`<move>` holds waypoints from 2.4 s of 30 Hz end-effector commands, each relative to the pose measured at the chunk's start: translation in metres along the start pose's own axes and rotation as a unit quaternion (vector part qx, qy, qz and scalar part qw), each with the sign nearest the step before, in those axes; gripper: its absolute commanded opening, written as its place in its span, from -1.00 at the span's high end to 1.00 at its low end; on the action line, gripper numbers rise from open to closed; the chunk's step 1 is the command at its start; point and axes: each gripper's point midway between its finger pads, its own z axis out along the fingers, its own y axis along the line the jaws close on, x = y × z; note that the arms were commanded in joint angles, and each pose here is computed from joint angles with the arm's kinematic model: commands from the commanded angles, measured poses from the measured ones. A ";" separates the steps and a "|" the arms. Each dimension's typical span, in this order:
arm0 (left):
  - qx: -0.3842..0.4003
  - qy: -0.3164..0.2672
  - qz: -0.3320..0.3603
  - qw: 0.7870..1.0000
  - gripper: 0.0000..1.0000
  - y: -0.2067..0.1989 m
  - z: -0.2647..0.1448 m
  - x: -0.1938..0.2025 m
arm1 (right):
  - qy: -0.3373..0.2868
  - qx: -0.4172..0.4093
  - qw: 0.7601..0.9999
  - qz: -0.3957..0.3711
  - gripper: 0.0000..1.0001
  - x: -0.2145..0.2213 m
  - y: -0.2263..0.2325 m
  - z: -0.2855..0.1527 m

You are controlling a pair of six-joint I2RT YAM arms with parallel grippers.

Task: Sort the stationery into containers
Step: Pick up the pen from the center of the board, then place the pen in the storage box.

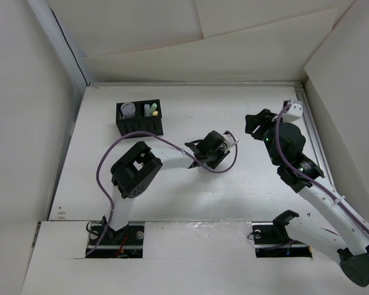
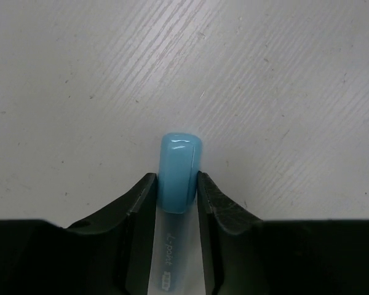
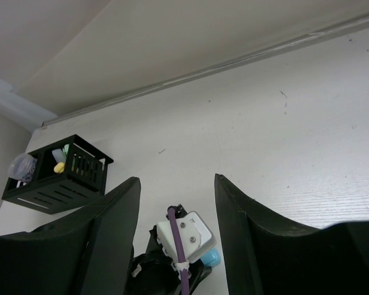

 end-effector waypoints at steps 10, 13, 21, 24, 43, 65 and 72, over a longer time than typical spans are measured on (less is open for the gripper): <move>-0.101 -0.092 -0.076 0.988 0.84 0.055 -0.030 -0.046 | -0.027 -0.009 0.999 0.014 -0.15 -0.018 0.005 -0.003; -0.128 -0.147 -0.142 0.970 0.80 0.088 -0.060 -0.072 | -0.027 -0.009 0.999 0.014 -0.15 -0.018 0.005 -0.003; -0.225 -0.305 -0.282 0.881 0.65 0.193 -0.161 -0.143 | -0.018 -0.016 1.000 0.012 -0.15 -0.013 0.008 -0.001; -0.269 -0.350 -0.315 0.840 0.62 0.236 -0.203 -0.158 | -0.018 -0.016 1.000 0.012 -0.15 -0.013 0.008 -0.001; -0.484 -0.338 -0.349 0.728 0.51 0.380 -0.250 -0.104 | -0.012 -0.019 1.000 0.010 -0.15 -0.010 0.009 0.001; -0.533 -0.305 -0.335 0.715 0.49 0.387 -0.217 -0.048 | -0.012 -0.019 1.000 0.010 -0.15 -0.009 0.010 0.003; -0.522 -0.308 -0.338 0.720 0.33 0.375 -0.213 -0.048 | -0.012 -0.019 1.000 0.010 -0.15 -0.009 0.010 0.003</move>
